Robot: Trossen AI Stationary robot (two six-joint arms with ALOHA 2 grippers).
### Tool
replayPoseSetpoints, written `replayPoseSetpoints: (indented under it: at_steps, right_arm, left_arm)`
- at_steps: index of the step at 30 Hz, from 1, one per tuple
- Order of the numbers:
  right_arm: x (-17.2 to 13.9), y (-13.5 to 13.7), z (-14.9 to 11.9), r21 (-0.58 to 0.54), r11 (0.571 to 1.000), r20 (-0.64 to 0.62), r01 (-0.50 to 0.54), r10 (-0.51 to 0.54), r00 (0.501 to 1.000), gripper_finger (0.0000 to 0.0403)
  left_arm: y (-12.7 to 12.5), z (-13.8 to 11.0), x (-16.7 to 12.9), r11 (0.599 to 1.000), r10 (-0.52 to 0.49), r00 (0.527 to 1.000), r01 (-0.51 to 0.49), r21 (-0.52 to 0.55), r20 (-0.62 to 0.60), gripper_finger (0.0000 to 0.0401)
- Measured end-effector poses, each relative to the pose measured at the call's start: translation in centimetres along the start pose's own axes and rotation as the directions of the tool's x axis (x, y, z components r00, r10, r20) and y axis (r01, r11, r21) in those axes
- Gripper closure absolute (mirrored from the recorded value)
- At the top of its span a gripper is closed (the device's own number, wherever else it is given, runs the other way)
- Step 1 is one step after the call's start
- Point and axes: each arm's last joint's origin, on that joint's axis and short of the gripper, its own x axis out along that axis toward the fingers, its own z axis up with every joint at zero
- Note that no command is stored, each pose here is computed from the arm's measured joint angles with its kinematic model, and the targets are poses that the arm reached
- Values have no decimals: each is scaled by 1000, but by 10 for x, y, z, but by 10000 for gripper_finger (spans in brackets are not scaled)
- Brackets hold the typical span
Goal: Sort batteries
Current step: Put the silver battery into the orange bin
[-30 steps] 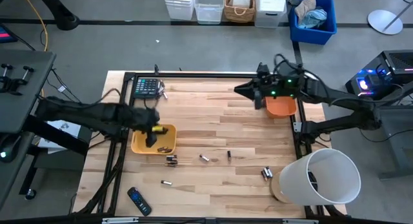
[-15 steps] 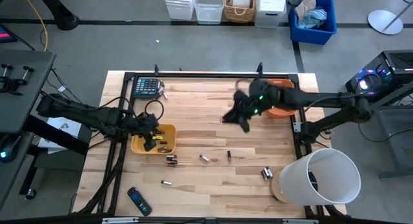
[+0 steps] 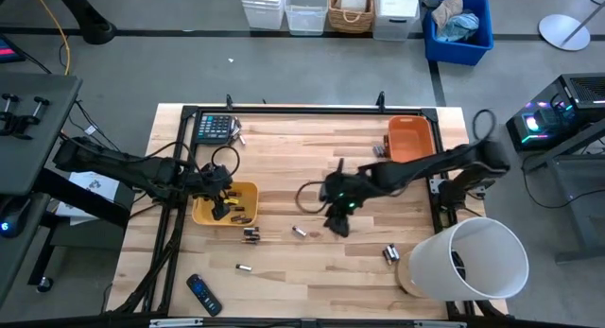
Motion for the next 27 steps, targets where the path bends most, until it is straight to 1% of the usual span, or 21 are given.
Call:
replayPoseSetpoints:
  at_steps: [3, 6, 10, 11, 13, 15, 20, 24, 27]
  right_arm:
    - [24, -2, 14, -72, 994, -19, 85, -87, 996, 238]
    - [50, 2, 30, -151, 979, -51, 134, -143, 988, 238]
    - [82, 19, 37, -308, 931, -107, 196, -239, 965, 238]
    - [90, 22, 37, -333, 920, -128, 208, -263, 956, 238]
    - [105, 25, 36, -349, 906, -158, 240, -310, 938, 238]
    - [117, 25, 35, -329, 909, -178, 255, -325, 929, 238]
    - [143, 20, 34, -213, 933, -201, 290, -333, 921, 238]
    - [151, 19, 35, -137, 947, -185, 291, -313, 931, 238]
    - [156, 16, 33, -99, 940, -189, 327, -341, 921, 243]
  left_arm:
    - [0, 0, 0, 1000, 0, 1000, 0, 0, 0, 130]
    - [0, 0, 0, 1000, 0, 1000, 0, 1, 0, 130]
    - [0, 0, 0, 999, 0, 1000, 0, 41, 0, 130]
    - [0, 0, 0, 999, 0, 1000, 0, 54, 0, 130]
    - [0, 0, 0, 998, 0, 1000, 0, 70, 0, 130]
    - [0, 0, 0, 997, 0, 1000, 0, 82, 1, 130]
    - [0, 0, 0, 996, 11, 1000, -12, 87, 9, 130]
    - [0, 1, 0, 996, 11, 1000, -12, 86, 10, 130]
    - [0, 0, 0, 997, 11, 1000, -12, 81, 10, 130]
